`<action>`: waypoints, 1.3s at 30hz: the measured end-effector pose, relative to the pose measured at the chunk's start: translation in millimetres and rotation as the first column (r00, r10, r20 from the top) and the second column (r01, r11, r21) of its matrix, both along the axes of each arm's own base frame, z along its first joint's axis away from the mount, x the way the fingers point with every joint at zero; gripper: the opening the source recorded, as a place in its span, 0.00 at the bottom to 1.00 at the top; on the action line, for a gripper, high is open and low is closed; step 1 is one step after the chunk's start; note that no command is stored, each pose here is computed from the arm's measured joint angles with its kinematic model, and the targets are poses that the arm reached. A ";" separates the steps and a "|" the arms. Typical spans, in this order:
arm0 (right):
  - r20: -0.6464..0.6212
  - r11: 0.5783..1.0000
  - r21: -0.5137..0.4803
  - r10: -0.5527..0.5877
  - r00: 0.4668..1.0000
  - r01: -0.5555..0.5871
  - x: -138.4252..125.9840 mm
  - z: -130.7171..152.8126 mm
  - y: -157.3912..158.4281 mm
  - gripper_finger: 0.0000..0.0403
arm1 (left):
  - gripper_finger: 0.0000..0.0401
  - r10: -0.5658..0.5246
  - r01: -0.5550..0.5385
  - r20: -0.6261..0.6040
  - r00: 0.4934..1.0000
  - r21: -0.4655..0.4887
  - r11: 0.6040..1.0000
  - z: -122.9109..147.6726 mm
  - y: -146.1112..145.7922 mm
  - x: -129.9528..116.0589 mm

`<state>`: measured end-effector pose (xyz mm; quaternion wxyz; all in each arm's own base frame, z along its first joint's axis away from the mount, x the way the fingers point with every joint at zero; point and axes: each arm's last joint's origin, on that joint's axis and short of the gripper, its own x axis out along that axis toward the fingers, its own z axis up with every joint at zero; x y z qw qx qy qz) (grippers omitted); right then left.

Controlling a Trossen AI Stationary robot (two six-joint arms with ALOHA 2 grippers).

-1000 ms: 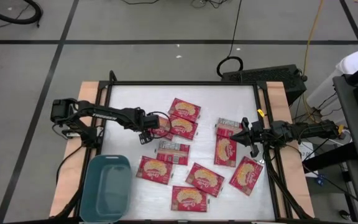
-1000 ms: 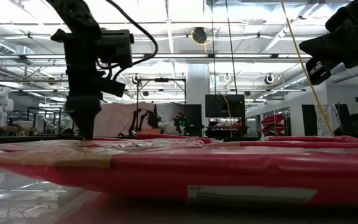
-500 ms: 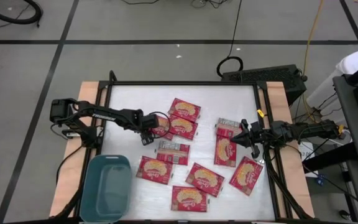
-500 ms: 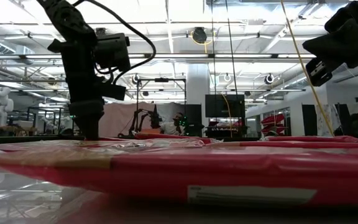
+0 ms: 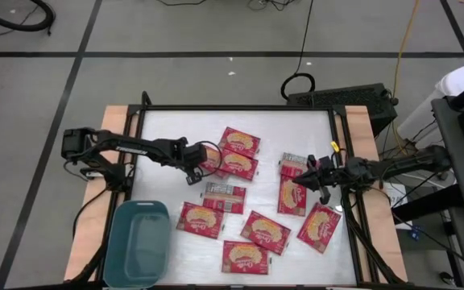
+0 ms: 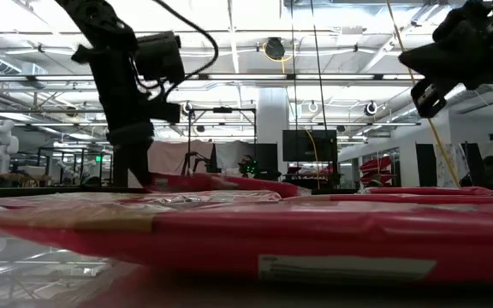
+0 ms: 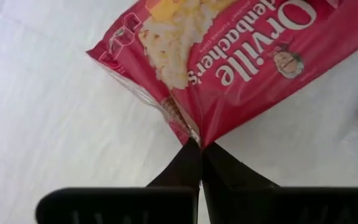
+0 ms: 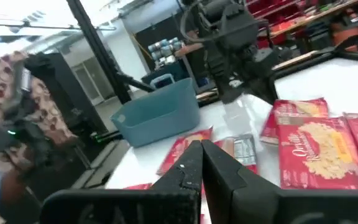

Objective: Sort popcorn bags into baskets
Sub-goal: Put the red popcorn bag into the blue bin

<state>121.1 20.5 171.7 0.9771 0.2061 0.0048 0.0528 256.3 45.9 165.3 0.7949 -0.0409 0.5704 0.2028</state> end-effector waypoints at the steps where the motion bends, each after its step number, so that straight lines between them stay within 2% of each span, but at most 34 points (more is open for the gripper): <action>1: -0.024 1.000 -0.010 -0.021 0.999 0.021 2.7 -2.2 1.3 0.00 | 0.01 -0.007 0.007 -0.011 1.000 0.003 1.000 5.3 -2.4 -2.5; 4: -0.131 0.995 -0.066 -0.080 0.988 0.072 10.3 -12.8 5.7 0.00 | 0.01 -0.042 0.043 -0.013 0.999 0.049 0.998 24.4 -10.6 -8.0; 10: -0.162 0.968 -0.164 -0.217 0.963 0.191 49.0 19.6 18.2 0.07 | 0.00 -0.163 0.163 -0.015 0.986 0.218 0.962 64.1 -29.0 -19.9; 15: -0.164 0.944 -0.201 -0.294 0.942 0.260 92.6 47.0 27.6 0.19 | 0.00 -0.289 0.268 0.009 0.957 0.350 0.898 90.8 -46.1 -25.5; 20: -0.147 0.922 -0.213 -0.356 0.923 0.322 131.8 58.9 33.8 0.33 | 0.00 -0.391 0.337 0.027 0.920 0.455 0.825 114.8 -64.5 -27.4; 22: -0.094 0.923 -0.182 -0.360 0.928 0.340 145.3 64.9 35.1 0.38 | 0.00 -0.429 0.362 0.029 0.903 0.487 0.795 123.3 -71.8 -26.4; 25: -0.057 0.926 -0.144 -0.359 0.931 0.348 157.9 58.9 36.7 0.45 | 0.00 -0.519 0.429 0.026 0.854 0.528 0.733 134.1 -85.1 -25.6; 31: -0.003 0.967 -0.042 -0.252 0.968 0.252 173.4 46.2 40.5 0.56 | 0.00 -0.644 0.502 0.019 0.764 0.611 0.613 142.6 -108.1 -23.1; 34: -0.007 0.969 0.015 -0.246 0.969 0.246 179.6 35.2 42.4 0.59 | 0.00 -0.681 0.510 0.033 0.732 0.636 0.579 145.8 -114.9 -20.9; 39: 0.051 0.986 0.076 -0.149 0.987 0.145 187.9 24.1 46.7 0.60 | 0.01 -0.702 0.517 0.029 0.712 0.654 0.551 145.0 -118.7 -15.1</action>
